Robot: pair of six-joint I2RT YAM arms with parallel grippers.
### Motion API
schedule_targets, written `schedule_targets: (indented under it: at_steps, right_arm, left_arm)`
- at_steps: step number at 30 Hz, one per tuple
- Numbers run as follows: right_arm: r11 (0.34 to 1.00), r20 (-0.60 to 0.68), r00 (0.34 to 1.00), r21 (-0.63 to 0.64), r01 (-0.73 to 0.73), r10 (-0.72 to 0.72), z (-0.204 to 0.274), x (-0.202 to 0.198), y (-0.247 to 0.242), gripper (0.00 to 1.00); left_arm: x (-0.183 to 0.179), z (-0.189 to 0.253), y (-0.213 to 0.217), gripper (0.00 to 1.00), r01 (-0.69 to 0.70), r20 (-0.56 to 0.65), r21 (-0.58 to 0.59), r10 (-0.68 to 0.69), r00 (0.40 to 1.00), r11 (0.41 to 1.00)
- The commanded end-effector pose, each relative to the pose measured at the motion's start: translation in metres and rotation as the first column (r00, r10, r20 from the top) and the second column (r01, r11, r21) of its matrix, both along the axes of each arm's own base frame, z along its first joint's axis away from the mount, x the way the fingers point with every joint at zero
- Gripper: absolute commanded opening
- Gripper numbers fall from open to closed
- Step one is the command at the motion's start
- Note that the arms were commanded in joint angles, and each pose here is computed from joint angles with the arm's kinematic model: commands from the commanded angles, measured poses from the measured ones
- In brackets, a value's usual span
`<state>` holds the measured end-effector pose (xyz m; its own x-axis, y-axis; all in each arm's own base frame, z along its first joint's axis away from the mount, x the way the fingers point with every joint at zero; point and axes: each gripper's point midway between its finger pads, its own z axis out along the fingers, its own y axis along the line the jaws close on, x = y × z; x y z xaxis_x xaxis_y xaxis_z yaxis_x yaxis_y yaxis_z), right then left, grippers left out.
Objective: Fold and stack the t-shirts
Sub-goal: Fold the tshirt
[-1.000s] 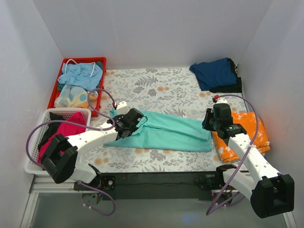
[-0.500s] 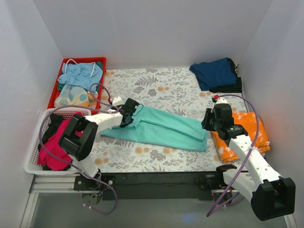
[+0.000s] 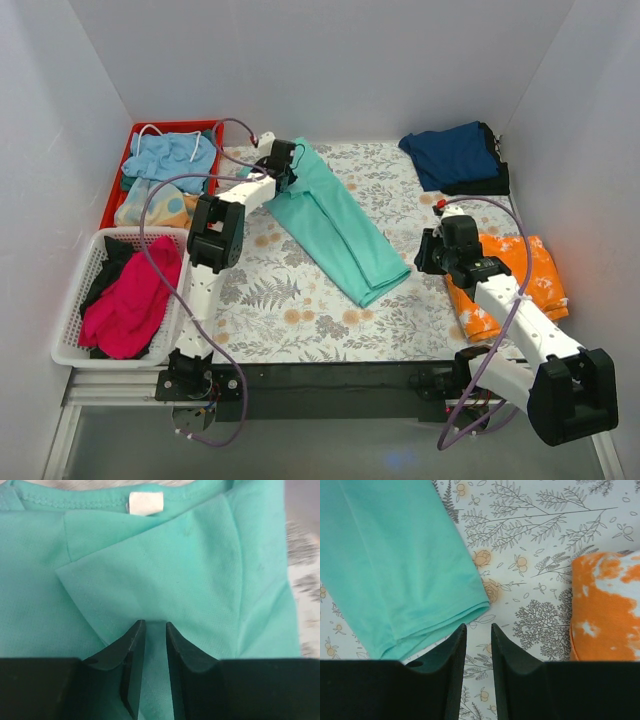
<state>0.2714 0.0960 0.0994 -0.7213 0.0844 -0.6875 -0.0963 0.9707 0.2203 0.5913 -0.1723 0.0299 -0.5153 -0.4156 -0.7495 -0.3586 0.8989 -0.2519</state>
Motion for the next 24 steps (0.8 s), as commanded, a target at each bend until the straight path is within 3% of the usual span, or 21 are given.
schedule_targets:
  at_steps: [1,2,5,6,8,9,11,12,15,16,20,23,24]
  right_arm:
    - [0.995,0.052,0.995,0.028,-0.092,0.090,0.003,0.003,0.024,0.33]
    - [0.991,0.052,0.991,0.046,-0.127,0.125,0.003,0.001,0.034,0.33]
    - [0.980,0.058,0.979,0.033,-0.196,0.194,0.001,-0.004,0.053,0.33]
    - [0.982,0.059,0.980,0.010,-0.189,0.188,-0.001,-0.003,0.053,0.33]
    - [0.978,0.041,0.977,-0.006,-0.209,0.209,-0.008,-0.003,0.061,0.33]
    - [0.977,0.040,0.976,-0.006,-0.215,0.215,-0.008,0.000,0.065,0.33]
    - [0.973,0.021,0.973,-0.019,-0.231,0.232,-0.016,0.000,0.072,0.33]
    - [0.972,0.021,0.972,-0.026,-0.235,0.235,-0.016,0.003,0.074,0.33]
    - [0.972,0.000,0.973,-0.044,-0.229,0.229,-0.025,0.006,0.077,0.33]
    - [0.973,0.006,0.974,-0.050,-0.224,0.225,-0.024,0.009,0.077,0.33]
    - [0.975,-0.007,0.977,-0.064,-0.212,0.212,-0.033,0.014,0.077,0.35]
    - [0.974,-0.024,0.977,-0.071,-0.215,0.214,-0.042,0.016,0.078,0.34]
    - [0.974,-0.027,0.976,-0.072,-0.215,0.214,-0.044,0.017,0.079,0.34]
  left_arm:
    - [0.038,-0.014,-0.053,0.23,0.273,0.035,-0.104,-0.271,0.962,0.956]
    - [0.044,-0.021,-0.059,0.23,0.301,0.050,-0.125,-0.297,0.954,0.945]
    - [0.060,0.017,-0.077,0.24,0.390,0.194,-0.151,-0.360,0.913,0.908]
    - [0.066,0.053,-0.078,0.24,0.406,0.280,-0.147,-0.356,0.892,0.902]
    - [0.056,0.064,-0.080,0.26,0.434,0.324,-0.162,-0.368,0.872,0.886]
    - [0.057,0.114,-0.076,0.27,0.444,0.417,-0.158,-0.348,0.839,0.882]
    - [0.044,0.133,-0.067,0.28,0.429,0.431,-0.194,-0.316,0.845,0.882]
    - [0.036,0.176,-0.064,0.29,0.445,0.497,-0.184,-0.307,0.811,0.876]
    - [0.012,0.195,-0.058,0.31,0.452,0.509,-0.181,-0.310,0.803,0.874]
    - [0.001,0.224,-0.054,0.32,0.456,0.545,-0.169,-0.302,0.782,0.874]
    - [-0.036,0.218,-0.042,0.34,0.431,0.497,-0.177,-0.298,0.815,0.885]
    - [-0.069,0.212,-0.050,0.34,0.472,0.444,-0.230,-0.340,0.829,0.851]
    - [-0.088,0.185,-0.057,0.34,0.483,0.392,-0.252,-0.368,0.843,0.839]
